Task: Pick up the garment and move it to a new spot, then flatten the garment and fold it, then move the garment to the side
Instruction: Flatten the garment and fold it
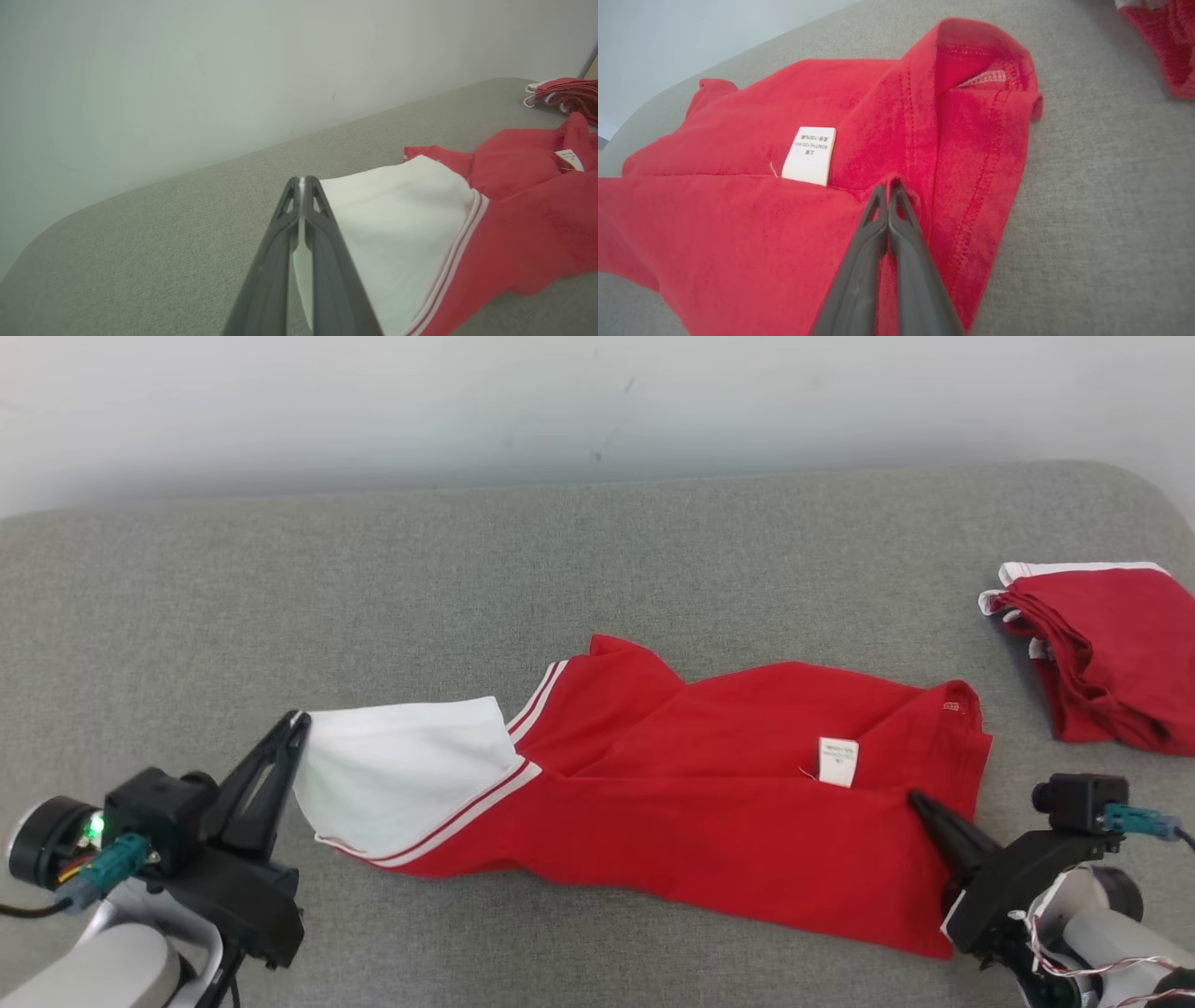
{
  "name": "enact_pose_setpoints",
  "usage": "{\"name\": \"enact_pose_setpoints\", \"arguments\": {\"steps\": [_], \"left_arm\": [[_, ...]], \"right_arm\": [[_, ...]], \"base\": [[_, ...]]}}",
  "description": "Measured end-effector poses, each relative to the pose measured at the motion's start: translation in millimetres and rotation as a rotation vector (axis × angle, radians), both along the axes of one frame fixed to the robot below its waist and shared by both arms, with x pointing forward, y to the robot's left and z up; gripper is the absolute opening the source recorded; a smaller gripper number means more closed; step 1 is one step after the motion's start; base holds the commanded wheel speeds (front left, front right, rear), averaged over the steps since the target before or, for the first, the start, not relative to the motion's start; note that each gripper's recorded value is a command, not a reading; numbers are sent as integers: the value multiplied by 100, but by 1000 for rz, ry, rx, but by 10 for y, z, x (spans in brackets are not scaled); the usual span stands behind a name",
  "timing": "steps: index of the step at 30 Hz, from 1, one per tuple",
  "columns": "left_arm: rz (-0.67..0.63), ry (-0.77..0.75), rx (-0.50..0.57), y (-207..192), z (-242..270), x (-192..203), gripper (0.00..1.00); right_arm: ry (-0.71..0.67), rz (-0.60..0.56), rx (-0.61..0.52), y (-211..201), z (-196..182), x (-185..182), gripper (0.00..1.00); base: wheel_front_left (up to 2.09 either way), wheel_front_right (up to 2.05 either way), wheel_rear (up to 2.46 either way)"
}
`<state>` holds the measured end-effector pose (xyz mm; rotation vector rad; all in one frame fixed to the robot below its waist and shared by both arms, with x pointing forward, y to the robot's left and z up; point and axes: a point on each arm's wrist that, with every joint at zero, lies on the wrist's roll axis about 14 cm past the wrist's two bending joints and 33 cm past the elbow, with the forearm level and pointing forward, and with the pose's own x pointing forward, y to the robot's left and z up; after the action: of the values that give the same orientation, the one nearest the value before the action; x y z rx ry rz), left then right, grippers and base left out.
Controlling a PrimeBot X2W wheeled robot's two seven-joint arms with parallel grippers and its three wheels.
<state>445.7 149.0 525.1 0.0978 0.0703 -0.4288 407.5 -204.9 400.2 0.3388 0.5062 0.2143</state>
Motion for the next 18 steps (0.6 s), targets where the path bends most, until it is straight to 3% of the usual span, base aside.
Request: {"name": "enact_pose_setpoints", "arguments": {"steps": [8, 14, 18], "left_arm": [[-9, -106, -74, -56, 467, 83, 0], [-58, -309, -123, -131, 1304, 109, 0], [-107, -438, -119, -215, 1870, 22, 0]], "right_arm": [[-211, -17, -10, -206, 623, 176, 0], [-533, -77, -10, -545, 1797, 350, 0], [-728, -73, -40, -629, 2478, 217, 0]], "base": [[0, 0, 0], [0, 0, 0], [0, 0, 0]]}}
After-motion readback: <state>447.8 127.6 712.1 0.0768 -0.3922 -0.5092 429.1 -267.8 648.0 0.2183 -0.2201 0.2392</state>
